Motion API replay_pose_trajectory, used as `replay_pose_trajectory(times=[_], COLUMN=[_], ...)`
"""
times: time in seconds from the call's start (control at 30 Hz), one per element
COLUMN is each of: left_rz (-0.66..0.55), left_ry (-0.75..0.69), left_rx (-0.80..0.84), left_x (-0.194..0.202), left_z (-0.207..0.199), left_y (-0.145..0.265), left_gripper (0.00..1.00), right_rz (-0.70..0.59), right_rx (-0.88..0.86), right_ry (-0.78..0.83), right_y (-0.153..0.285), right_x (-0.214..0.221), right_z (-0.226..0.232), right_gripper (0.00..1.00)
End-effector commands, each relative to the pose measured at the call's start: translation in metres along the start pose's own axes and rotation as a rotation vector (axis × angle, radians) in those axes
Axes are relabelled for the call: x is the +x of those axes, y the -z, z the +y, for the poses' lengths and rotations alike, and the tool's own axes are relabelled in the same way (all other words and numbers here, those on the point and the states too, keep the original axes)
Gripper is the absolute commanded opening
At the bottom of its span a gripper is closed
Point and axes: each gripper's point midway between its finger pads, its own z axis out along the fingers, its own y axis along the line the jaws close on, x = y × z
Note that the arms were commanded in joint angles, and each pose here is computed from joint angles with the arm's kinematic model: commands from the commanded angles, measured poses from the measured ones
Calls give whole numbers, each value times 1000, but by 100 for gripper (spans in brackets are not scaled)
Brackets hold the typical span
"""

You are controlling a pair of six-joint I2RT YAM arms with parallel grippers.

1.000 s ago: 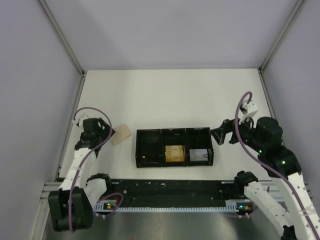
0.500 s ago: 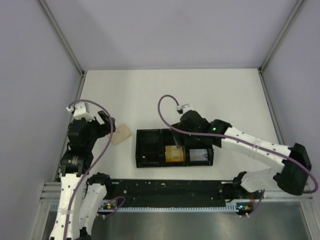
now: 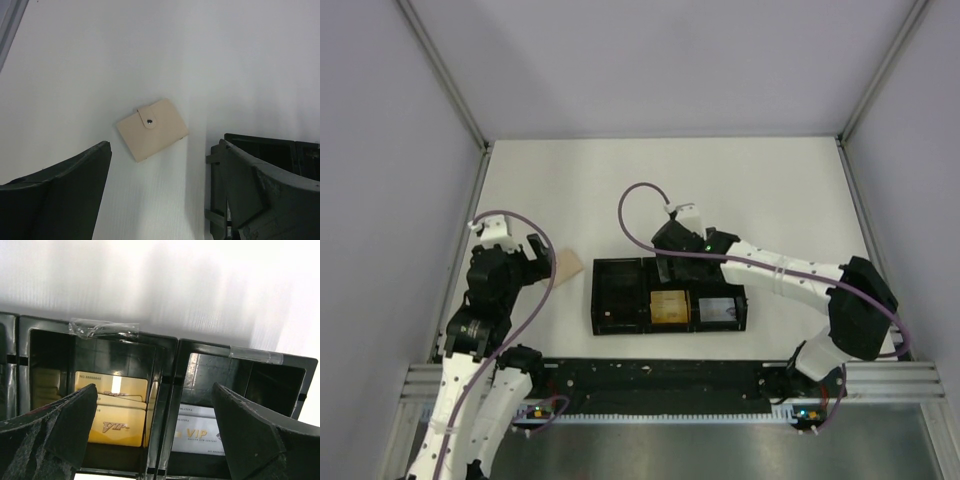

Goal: Take the credit cards out of the card holder
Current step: Move the storage box to the center of the board.

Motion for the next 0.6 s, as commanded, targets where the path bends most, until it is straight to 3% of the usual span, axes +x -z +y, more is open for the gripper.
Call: replay_pose_trajectory(times=[0.0,0.57], left_rz=[-34,-27], left_ry=[-20,-23], left_rx=[-6,-7], left_x=[-7,-4], left_z=[0,0], left_y=[0,0], left_gripper=[92,92], right_rz=[10,62], right_rx=[42,4], right_ry=[-83,-191], right_y=[-6,-72], right_x=[1,-19], right_z=[-12,-3], right_gripper=[95,91])
